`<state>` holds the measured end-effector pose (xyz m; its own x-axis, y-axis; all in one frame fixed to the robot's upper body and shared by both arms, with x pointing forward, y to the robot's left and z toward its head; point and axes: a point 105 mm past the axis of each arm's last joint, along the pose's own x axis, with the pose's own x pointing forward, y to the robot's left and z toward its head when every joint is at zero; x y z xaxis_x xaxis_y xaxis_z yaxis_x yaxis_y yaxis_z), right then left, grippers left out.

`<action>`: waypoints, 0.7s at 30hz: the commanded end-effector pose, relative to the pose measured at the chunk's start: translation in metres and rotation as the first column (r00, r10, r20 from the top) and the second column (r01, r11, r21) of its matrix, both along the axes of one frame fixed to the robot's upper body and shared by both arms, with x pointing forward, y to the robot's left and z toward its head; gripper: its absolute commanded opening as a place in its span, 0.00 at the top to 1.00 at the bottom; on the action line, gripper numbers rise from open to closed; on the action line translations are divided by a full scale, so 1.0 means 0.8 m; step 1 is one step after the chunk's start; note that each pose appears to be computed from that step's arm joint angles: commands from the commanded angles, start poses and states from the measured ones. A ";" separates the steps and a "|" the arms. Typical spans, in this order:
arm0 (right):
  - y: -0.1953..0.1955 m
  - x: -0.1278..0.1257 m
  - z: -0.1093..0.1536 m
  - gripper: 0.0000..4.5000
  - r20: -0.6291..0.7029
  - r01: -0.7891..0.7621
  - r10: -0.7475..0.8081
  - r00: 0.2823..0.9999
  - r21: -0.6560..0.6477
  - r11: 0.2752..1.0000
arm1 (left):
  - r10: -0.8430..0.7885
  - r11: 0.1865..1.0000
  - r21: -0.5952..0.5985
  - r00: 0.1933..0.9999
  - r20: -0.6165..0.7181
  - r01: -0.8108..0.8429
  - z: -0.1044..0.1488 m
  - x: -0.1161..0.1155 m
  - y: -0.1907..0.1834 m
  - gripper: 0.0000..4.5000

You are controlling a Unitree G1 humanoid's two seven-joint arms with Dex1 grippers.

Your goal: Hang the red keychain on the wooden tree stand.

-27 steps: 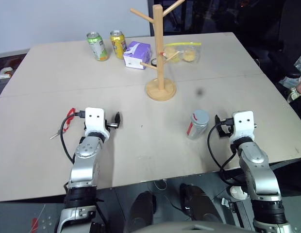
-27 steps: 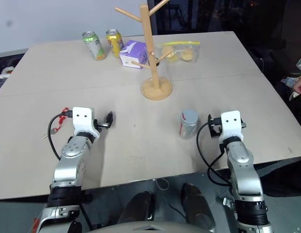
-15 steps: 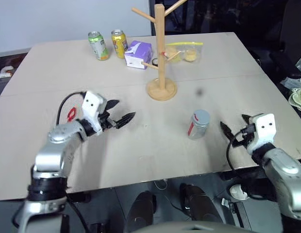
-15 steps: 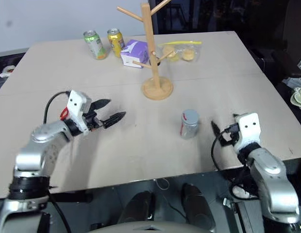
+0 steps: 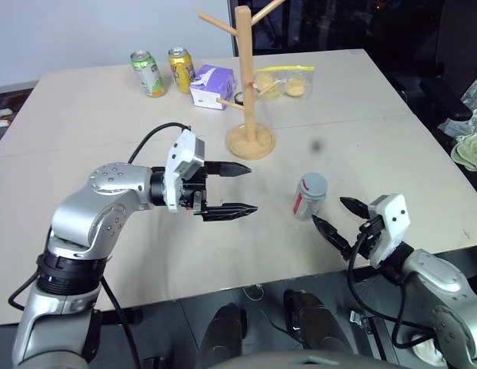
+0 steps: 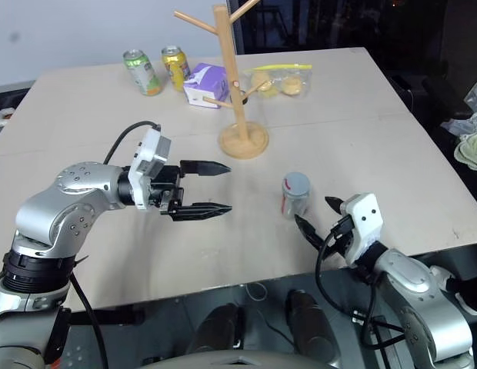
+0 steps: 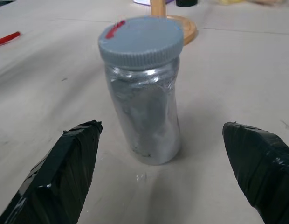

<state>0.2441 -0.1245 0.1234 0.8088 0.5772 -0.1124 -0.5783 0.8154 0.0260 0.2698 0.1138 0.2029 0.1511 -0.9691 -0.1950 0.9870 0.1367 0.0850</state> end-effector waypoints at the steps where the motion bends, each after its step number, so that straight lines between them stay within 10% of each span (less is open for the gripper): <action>1: 0.003 0.003 0.008 0.01 0.049 0.008 -0.009 0.999 0.006 1.000 | -0.054 0.999 -0.008 0.998 0.034 0.054 0.015 -0.008 -0.009 0.00; 21: 0.040 0.046 0.016 0.01 0.111 -0.010 0.006 0.994 0.035 0.999 | 0.013 1.000 0.021 1.000 -0.003 -0.013 0.006 -0.013 0.022 0.00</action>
